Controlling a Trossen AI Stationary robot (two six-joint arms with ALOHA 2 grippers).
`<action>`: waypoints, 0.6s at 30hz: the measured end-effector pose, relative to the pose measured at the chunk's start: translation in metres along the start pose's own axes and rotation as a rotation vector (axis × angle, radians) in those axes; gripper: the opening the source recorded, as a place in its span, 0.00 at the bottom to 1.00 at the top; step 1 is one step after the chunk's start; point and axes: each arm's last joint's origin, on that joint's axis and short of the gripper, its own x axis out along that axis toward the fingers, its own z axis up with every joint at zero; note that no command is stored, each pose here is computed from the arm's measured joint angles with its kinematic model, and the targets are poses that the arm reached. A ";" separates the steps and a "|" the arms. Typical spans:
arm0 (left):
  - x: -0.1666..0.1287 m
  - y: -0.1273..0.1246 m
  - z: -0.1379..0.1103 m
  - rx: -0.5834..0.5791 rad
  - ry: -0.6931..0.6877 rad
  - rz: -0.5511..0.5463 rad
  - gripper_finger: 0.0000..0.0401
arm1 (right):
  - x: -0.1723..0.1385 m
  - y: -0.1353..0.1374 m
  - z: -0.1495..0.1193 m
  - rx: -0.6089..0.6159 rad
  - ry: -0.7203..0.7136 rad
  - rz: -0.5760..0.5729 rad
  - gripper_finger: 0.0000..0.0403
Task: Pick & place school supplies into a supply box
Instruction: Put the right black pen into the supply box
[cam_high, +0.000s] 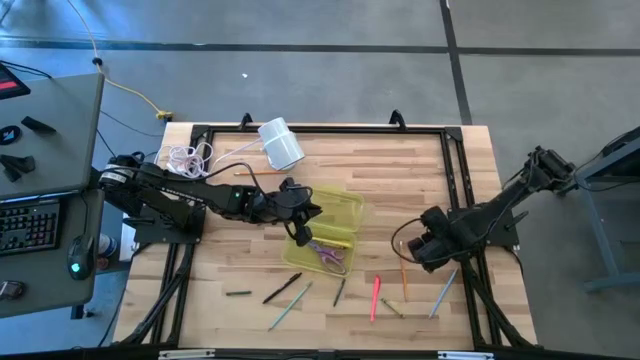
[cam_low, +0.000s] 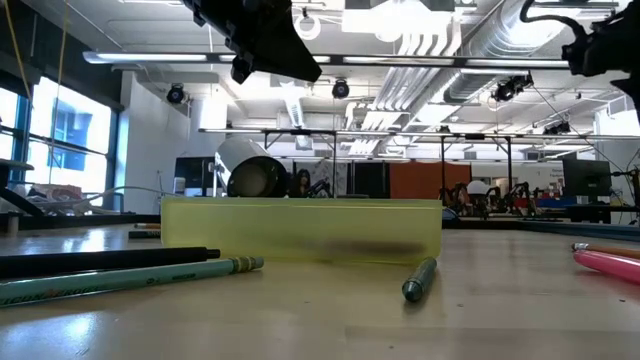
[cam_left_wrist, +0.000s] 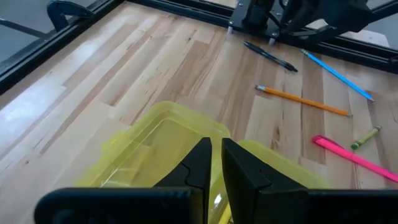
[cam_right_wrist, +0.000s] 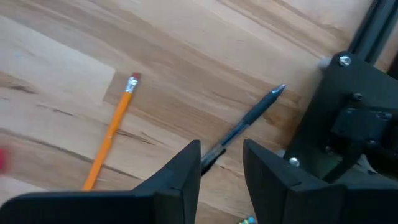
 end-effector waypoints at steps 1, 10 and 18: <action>0.000 0.000 0.000 0.000 0.000 0.000 0.18 | 0.001 0.001 -0.001 0.002 -0.004 0.006 0.26; 0.000 0.000 0.000 0.000 0.000 -0.001 0.18 | 0.065 -0.010 -0.016 0.071 0.126 -0.003 0.26; 0.000 0.000 0.000 -0.002 -0.005 -0.002 0.18 | 0.089 -0.019 -0.019 0.145 0.170 0.079 0.26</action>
